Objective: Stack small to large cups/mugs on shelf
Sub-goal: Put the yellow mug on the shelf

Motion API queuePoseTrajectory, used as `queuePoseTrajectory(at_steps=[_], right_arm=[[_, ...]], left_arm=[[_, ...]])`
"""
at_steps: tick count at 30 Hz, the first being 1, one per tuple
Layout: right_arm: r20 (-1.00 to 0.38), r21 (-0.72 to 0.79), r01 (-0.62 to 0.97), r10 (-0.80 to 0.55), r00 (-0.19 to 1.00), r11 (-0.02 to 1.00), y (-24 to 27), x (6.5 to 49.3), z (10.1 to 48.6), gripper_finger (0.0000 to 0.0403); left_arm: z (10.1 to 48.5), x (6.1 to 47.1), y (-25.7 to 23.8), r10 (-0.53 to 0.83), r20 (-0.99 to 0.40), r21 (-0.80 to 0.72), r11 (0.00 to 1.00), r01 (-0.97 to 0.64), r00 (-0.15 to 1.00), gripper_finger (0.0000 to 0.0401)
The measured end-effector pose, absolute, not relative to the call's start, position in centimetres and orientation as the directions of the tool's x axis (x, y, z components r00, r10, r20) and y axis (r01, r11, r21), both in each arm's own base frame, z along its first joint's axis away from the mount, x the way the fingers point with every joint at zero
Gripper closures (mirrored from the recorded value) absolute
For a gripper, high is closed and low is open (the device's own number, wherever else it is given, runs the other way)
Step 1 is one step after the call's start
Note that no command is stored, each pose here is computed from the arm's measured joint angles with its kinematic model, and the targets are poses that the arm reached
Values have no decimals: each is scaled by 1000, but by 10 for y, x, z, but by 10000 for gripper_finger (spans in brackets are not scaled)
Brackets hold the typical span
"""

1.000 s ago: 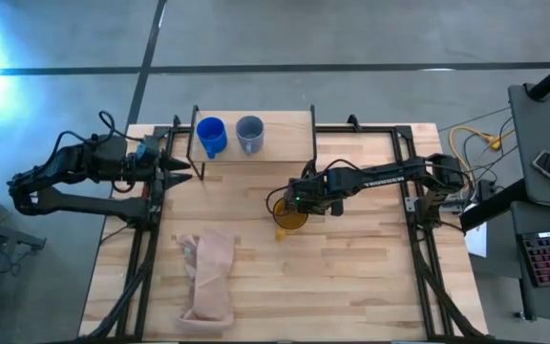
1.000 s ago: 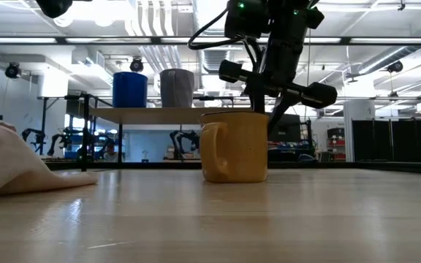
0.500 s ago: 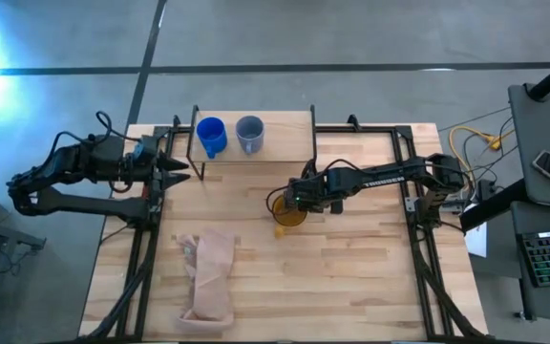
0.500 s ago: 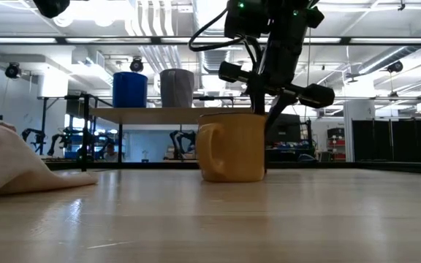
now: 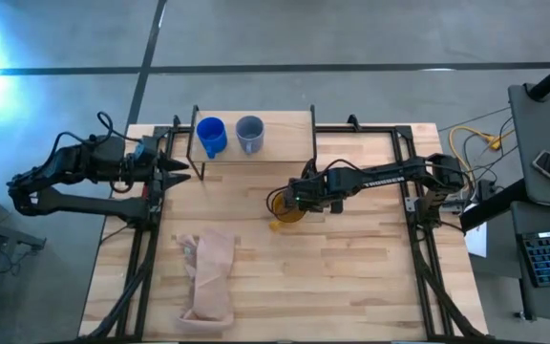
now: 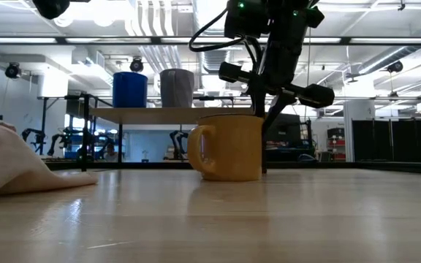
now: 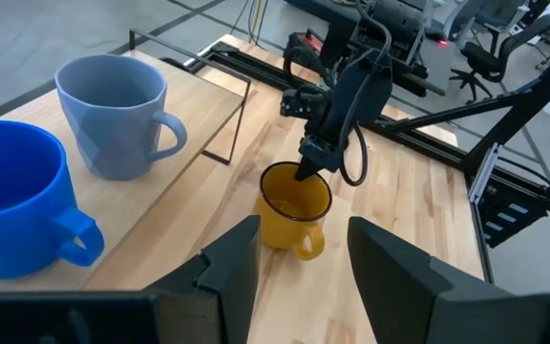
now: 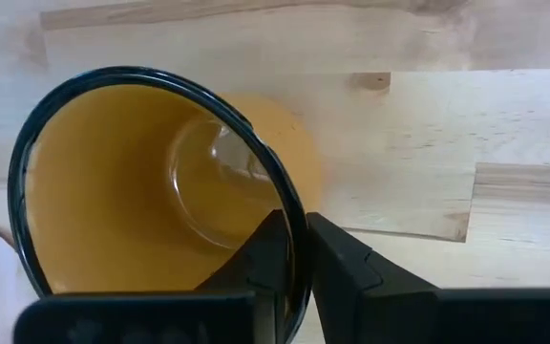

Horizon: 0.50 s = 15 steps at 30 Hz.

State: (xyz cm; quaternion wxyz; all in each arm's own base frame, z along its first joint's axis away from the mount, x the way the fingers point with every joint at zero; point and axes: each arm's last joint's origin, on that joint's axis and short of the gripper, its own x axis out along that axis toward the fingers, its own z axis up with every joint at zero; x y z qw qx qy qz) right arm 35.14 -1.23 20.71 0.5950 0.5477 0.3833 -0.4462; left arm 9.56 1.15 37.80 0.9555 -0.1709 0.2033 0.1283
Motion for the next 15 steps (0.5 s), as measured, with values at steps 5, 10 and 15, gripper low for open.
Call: queuePoseTrajectory(at_steps=[5, 10, 15], right_arm=[[-946, 303, 953, -115, 302, 10, -12, 351, 207, 345], [-946, 299, 954, -124, 299, 15, -13, 351, 207, 317], [-949, 287, 958, -126, 288, 26, -13, 349, 204, 297]], left_arm=[[378, 96, 11, 176, -434, -277, 907, -316, 884, 255], [377, 96, 11, 176, -435, -277, 907, -317, 883, 255], [377, 96, 11, 176, -435, -277, 907, -317, 883, 255]])
